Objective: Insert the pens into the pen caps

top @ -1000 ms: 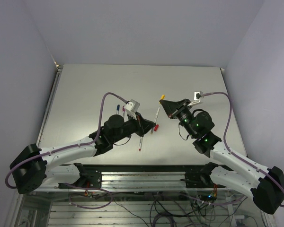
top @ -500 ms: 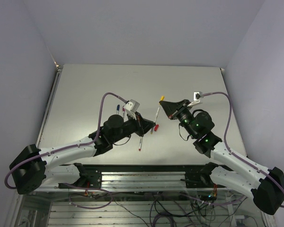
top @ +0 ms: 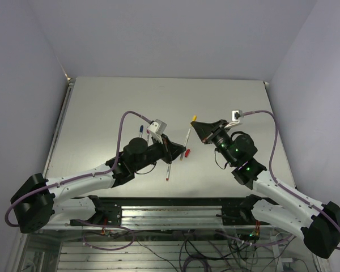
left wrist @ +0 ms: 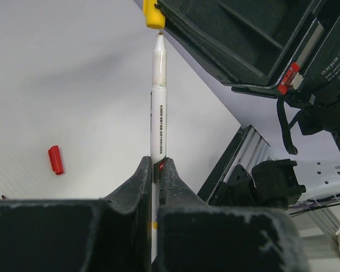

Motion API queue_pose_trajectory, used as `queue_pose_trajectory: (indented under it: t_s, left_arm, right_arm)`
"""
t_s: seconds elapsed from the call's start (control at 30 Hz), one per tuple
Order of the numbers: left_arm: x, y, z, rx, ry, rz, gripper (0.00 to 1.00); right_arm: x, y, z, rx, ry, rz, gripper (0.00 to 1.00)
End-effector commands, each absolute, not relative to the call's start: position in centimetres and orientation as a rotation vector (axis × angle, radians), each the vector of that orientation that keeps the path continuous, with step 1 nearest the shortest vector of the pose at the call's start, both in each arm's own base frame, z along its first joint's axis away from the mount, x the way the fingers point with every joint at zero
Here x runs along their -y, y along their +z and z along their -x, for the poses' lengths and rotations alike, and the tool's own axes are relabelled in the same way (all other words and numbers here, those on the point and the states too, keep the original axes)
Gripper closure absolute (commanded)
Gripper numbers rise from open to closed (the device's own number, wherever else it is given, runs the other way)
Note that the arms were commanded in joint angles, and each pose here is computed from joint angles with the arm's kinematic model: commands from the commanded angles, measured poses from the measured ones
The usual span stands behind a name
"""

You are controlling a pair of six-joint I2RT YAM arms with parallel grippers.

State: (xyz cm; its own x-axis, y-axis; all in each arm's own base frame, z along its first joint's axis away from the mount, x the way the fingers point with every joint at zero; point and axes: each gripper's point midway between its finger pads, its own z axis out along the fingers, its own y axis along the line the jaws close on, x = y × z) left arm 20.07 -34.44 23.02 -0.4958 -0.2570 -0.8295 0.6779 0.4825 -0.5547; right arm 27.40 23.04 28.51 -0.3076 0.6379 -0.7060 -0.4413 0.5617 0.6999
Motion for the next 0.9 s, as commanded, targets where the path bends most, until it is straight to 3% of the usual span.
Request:
queue_pose_trajectory:
  t_s: [0.0,0.87]
  left_arm:
    - [34.2,24.1,-20.0,-1.697,-1.199,-0.342,0.93]
    - [33.9,24.1,-20.2,-1.688,-1.199,-0.314,0.93]
  right_arm:
    - [-23.3,29.2,-26.9,-1.540,1.101,-0.152,1.00]
    - [-24.5,27.7,-26.1,-1.611,1.149,-0.127,1.00]
